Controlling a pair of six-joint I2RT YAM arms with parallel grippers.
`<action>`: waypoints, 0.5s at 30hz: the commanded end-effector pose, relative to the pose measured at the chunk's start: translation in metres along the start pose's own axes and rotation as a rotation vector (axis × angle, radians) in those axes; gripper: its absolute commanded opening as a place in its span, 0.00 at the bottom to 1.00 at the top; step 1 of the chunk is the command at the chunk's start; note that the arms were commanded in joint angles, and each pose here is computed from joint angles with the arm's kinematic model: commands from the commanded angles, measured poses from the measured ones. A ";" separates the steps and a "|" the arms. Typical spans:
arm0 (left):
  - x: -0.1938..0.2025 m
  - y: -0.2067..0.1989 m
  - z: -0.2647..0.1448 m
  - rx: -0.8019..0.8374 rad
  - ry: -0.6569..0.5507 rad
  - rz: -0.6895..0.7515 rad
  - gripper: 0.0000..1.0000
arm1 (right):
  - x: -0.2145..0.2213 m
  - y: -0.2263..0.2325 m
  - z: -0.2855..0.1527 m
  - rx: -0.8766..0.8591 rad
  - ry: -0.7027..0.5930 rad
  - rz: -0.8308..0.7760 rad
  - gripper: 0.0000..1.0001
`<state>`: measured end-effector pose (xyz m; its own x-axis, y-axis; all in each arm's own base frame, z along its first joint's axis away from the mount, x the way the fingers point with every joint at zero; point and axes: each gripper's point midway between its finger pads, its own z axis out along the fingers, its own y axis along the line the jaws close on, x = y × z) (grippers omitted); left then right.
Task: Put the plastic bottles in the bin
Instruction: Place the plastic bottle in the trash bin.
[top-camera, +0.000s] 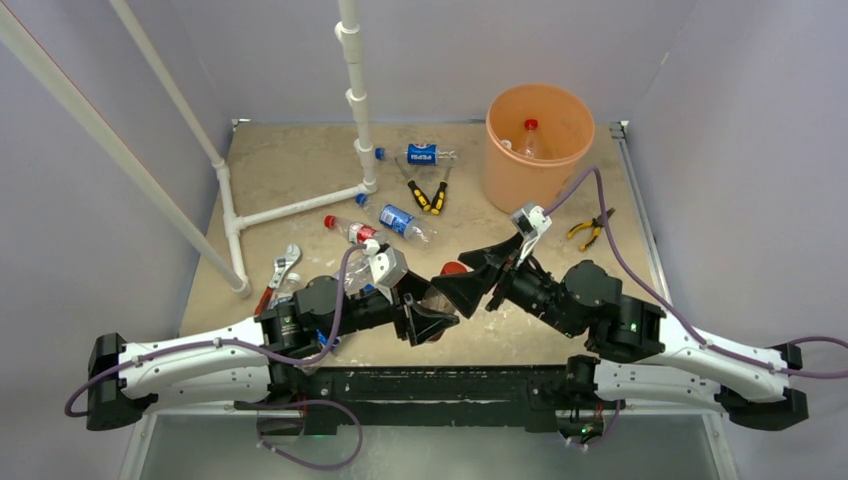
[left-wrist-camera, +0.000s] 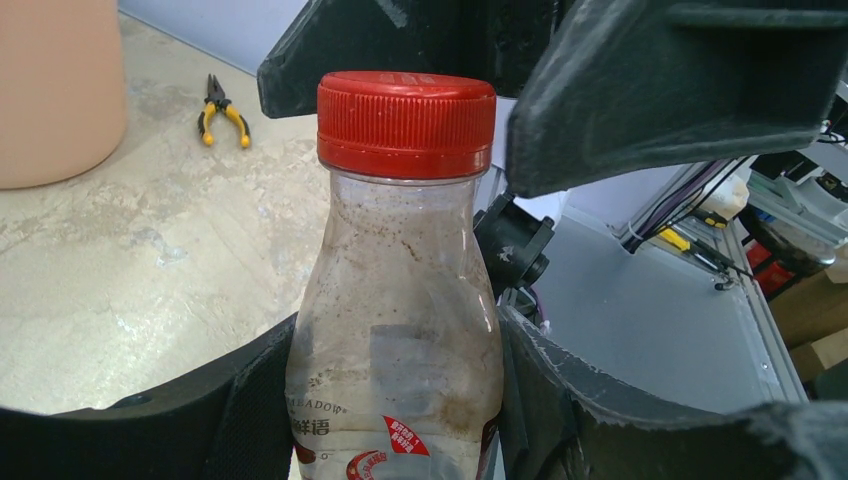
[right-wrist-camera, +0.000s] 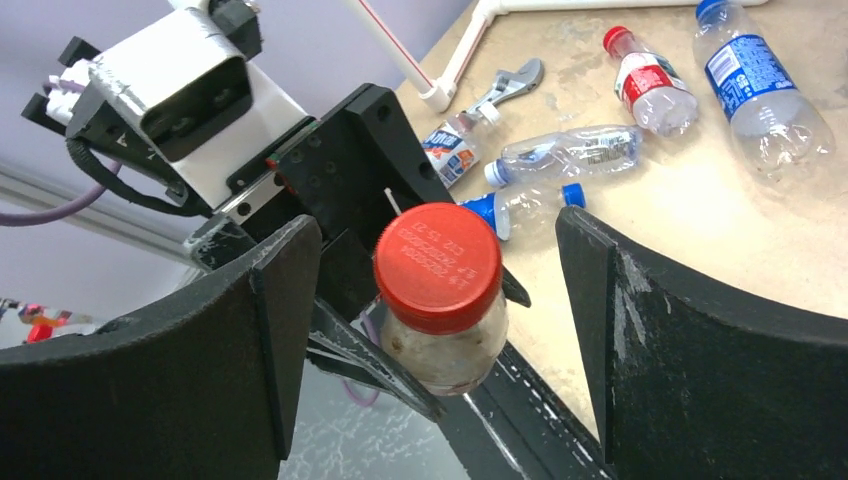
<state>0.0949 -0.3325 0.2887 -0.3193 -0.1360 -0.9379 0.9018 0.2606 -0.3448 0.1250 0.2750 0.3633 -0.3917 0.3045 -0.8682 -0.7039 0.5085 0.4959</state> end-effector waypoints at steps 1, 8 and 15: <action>-0.014 -0.009 -0.004 0.037 -0.052 0.024 0.00 | -0.001 -0.012 -0.004 0.057 -0.023 0.041 0.88; -0.014 -0.009 -0.005 0.042 -0.056 0.027 0.00 | 0.021 0.001 0.009 -0.003 0.063 0.024 0.76; -0.015 -0.010 -0.007 0.043 -0.056 0.030 0.00 | 0.026 0.001 0.015 0.002 0.074 0.014 0.45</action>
<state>0.0942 -0.3289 0.2893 -0.3170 -0.1404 -0.9380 0.9018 0.2618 -0.3439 0.1254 0.2967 0.3288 -0.4564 0.2239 -0.8611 -0.6830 0.5321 0.5003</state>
